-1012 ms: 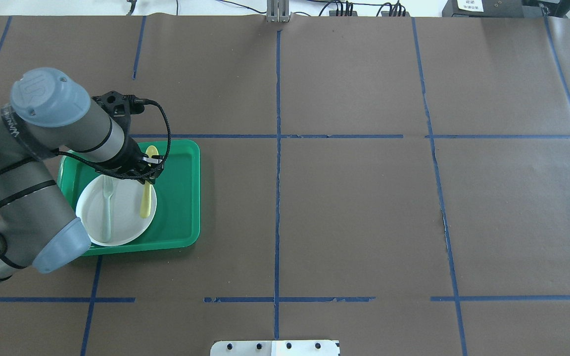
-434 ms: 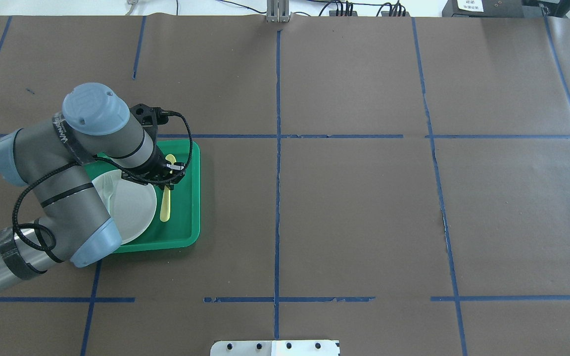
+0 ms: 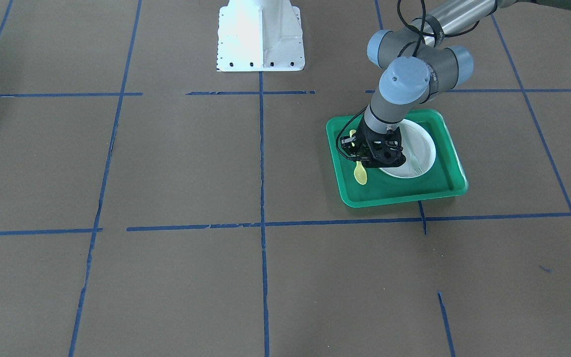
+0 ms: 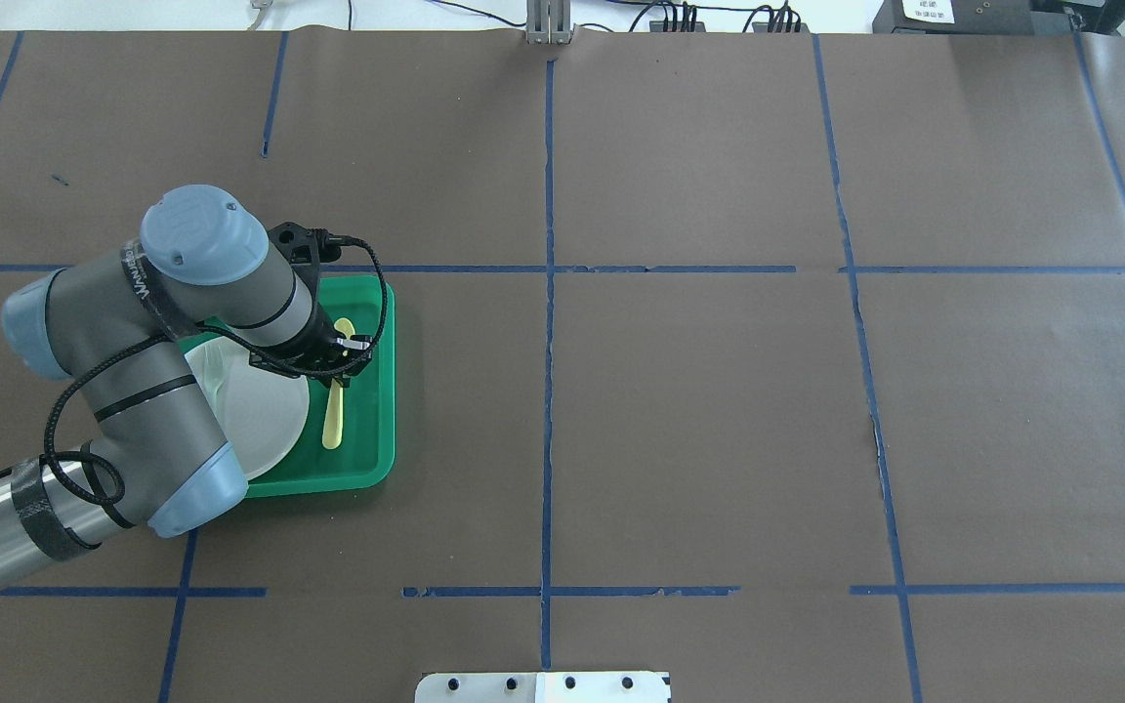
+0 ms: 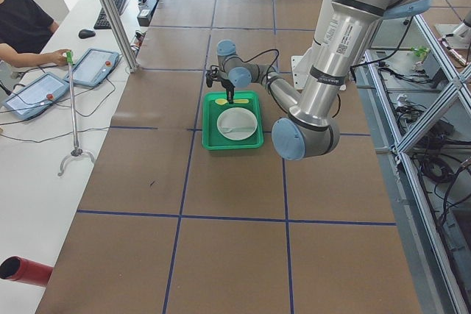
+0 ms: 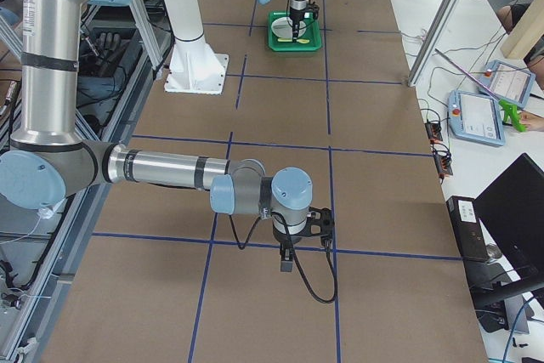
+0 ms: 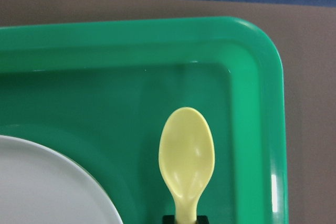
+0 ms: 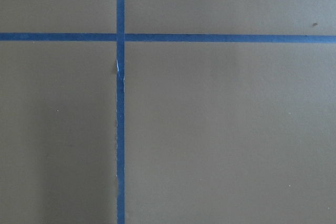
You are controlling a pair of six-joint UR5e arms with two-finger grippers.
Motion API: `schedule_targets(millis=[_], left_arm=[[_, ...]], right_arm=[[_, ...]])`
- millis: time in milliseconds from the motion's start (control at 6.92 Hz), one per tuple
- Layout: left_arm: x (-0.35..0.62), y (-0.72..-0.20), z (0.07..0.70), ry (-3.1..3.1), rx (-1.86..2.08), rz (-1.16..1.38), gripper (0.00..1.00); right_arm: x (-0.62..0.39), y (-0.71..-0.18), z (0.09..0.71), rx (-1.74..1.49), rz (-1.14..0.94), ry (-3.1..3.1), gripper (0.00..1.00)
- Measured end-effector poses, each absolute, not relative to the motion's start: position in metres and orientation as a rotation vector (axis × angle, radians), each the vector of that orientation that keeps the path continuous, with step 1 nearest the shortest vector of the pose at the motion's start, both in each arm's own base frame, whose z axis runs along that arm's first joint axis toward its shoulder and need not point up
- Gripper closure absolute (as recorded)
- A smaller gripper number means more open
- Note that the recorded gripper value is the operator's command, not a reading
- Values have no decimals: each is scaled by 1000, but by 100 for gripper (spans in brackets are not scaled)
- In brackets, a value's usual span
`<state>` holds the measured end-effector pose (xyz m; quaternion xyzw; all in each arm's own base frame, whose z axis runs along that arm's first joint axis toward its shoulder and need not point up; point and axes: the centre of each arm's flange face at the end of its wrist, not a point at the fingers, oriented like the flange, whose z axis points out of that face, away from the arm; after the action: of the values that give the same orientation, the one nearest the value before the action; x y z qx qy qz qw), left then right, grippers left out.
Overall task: Place spoon
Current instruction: 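Lower the spoon onto the tray beside the plate and open the left gripper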
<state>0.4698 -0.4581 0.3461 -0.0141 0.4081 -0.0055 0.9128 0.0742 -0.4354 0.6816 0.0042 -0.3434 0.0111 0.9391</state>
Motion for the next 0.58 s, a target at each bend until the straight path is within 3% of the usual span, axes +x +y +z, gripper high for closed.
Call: schedule_targets(millis=[145,434,578], left_arm=[[470,-458,347,840,-27,-7,15],[466,-457,344,846,-17,1,15],[457,-458,335,856,-5,-1,5]], right_arm=[[74,-435,682,8,23,-701,0],[74,-435,682,8,23,-701,0],[74,-435,682,8,23,-701,0]])
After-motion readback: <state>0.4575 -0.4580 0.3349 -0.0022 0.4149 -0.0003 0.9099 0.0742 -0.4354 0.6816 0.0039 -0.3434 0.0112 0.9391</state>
